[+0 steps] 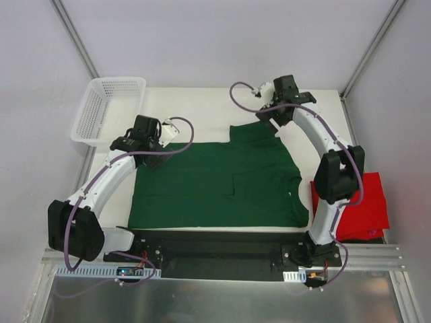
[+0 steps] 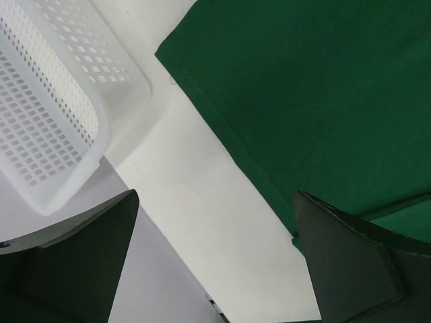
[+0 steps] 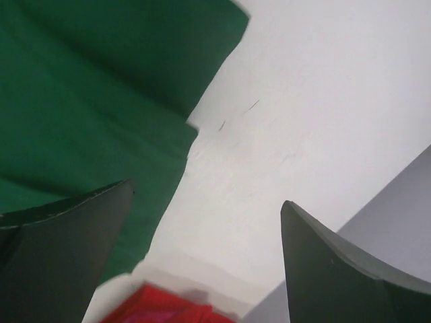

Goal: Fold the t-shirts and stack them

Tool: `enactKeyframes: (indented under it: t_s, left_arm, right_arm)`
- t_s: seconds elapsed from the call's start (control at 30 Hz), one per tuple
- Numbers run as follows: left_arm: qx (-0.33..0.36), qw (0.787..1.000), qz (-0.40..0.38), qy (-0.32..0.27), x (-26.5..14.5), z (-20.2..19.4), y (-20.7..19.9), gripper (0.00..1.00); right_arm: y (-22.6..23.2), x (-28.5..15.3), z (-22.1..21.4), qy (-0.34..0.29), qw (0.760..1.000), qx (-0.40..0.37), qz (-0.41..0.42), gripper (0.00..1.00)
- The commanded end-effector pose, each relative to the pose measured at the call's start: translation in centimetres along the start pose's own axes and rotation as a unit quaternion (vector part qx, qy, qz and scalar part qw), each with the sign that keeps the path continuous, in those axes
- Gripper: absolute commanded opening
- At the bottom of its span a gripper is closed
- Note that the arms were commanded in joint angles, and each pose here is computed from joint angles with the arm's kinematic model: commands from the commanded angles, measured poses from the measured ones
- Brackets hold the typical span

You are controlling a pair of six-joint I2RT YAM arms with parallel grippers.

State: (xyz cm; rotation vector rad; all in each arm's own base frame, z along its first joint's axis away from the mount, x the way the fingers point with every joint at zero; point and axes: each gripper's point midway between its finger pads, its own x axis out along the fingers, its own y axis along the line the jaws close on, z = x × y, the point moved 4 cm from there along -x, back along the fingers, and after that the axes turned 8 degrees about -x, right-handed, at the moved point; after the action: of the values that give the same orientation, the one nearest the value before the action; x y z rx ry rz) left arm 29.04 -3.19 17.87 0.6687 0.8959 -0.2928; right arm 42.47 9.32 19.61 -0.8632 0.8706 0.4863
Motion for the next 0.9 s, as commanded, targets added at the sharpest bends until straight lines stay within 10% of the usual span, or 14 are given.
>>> enactKeyframes:
  t_s: [0.0,0.27,0.87]
  left_arm:
    - [-0.021,0.999,-0.024,-0.023,0.3,1.3,-0.1,0.99]
    - [-0.011,0.999,-0.04,0.0,1.4,0.0,-1.1,0.99]
    - [-0.016,0.999,-0.049,0.015,2.0,-1.2,-2.0,0.99]
  right_arm:
    - [-4.0,2.4,3.0,-0.062,0.992,0.107,0.009,0.96]
    - [-5.2,10.1,3.3,-0.093,0.984,0.145,0.035,0.99]
    - [-4.1,15.3,4.9,-0.109,0.984,0.133,0.036,0.7]
